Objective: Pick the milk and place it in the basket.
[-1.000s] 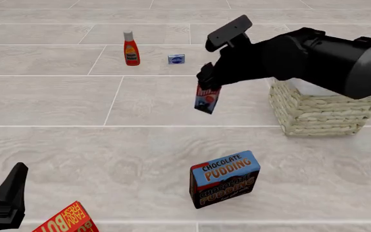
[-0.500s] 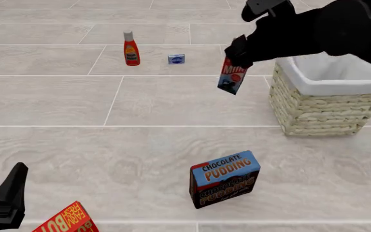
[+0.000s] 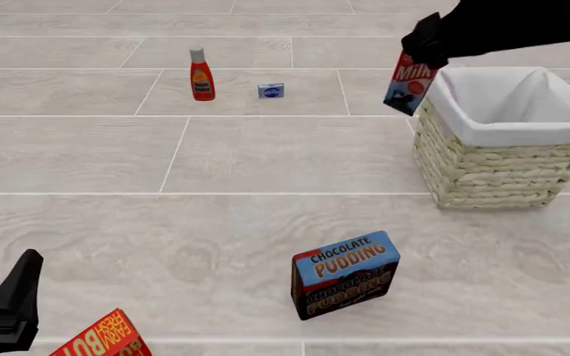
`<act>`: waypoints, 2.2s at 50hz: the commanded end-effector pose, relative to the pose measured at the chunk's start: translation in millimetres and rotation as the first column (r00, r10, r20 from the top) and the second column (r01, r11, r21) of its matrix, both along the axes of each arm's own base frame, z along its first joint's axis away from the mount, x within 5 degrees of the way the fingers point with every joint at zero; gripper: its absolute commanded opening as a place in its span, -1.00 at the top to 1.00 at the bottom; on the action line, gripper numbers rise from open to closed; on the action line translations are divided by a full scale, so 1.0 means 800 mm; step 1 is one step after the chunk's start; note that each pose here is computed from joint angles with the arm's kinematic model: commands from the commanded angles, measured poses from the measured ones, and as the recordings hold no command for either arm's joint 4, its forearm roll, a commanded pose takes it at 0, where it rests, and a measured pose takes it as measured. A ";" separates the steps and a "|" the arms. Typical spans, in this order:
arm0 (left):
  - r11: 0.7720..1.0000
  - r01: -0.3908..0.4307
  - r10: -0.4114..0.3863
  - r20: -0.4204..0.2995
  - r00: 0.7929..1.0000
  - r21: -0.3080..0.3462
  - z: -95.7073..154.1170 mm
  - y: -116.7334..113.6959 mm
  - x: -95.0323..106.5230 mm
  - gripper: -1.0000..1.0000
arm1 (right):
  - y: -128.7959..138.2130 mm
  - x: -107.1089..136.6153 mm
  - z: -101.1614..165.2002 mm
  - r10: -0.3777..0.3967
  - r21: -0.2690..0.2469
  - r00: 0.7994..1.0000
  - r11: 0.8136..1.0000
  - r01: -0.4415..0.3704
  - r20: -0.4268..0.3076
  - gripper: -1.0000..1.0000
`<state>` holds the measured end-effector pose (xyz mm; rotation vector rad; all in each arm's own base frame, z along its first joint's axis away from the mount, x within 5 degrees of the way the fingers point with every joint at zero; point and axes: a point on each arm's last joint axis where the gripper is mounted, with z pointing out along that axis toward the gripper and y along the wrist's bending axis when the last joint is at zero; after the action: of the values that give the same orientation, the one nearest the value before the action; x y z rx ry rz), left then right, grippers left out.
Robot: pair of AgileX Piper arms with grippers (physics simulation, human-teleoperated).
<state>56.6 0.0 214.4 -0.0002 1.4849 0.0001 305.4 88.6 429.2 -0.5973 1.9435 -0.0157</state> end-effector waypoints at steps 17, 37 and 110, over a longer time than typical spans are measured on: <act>1.000 0.000 0.000 0.000 1.000 0.000 0.000 0.000 0.000 -1.00 | -0.073 0.010 0.040 -0.179 0.003 0.981 0.984 0.179 0.073 1.00; 1.000 0.000 0.000 0.001 1.000 0.000 0.000 0.000 0.000 -1.00 | -0.126 0.031 0.033 -0.301 -0.010 0.950 0.953 0.303 0.081 1.00; 1.000 0.000 0.000 0.000 1.000 0.000 0.000 0.000 0.000 -1.00 | -0.199 0.154 -0.102 -0.449 0.019 0.892 0.893 0.451 -0.054 1.00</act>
<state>56.6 0.0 214.4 -0.0002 1.4848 0.0001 423.9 -68.9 352.5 -0.1462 2.1021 -0.2737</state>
